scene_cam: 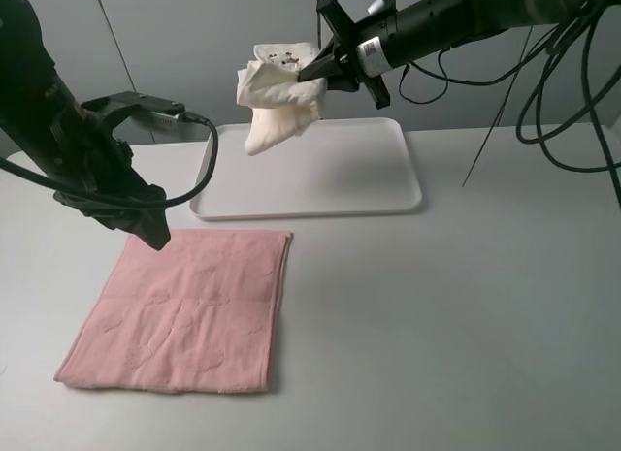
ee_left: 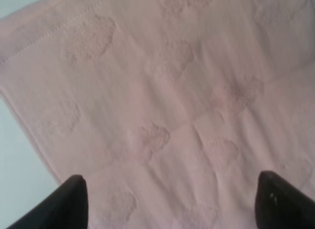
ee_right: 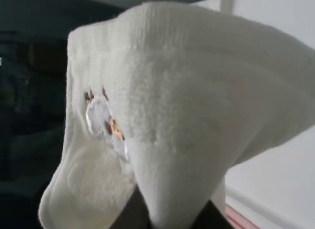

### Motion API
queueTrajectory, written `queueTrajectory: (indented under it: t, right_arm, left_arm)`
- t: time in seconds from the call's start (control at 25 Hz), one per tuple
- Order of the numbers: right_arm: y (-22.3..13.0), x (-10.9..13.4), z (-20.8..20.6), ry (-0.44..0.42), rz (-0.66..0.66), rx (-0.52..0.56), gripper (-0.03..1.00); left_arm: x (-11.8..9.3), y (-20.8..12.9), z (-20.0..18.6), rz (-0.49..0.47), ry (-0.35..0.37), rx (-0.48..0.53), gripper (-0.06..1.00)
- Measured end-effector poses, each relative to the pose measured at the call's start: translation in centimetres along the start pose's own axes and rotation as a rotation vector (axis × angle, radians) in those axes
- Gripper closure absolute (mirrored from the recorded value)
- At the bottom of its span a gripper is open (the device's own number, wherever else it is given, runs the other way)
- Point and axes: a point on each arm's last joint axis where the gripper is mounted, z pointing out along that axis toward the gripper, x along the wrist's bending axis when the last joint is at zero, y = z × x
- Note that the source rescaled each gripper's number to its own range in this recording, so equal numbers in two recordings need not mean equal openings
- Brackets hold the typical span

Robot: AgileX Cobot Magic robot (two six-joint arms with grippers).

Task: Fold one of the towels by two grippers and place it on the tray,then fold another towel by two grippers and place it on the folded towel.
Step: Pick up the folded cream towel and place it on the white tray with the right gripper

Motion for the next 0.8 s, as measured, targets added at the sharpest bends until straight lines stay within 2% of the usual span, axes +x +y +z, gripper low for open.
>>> queueTrajectory:
  t: [0.24, 0.36, 0.6, 0.8]
  right_arm:
    - [1.8, -0.9, 1.9, 0.121, 0.067, -0.047, 0.89]
    - [1.7, -2.7, 3.1, 0.122, 0.097, -0.04, 0.89]
    - [0.8, -7.6, 5.7, 0.048, 0.09, 0.004, 0.89]
    - [0.9, -9.7, 6.1, -0.094, 0.003, -0.02, 0.89]
  left_arm:
    - [0.0, 0.1, 0.0, 0.0, 0.002, -0.013, 0.06]
    - [0.0, 0.2, 0.0, 0.0, 0.004, -0.024, 0.06]
    - [0.1, 0.3, 0.0, 0.0, 0.006, -0.037, 0.06]
    - [0.1, 0.3, 0.0, 0.0, 0.007, -0.039, 0.06]
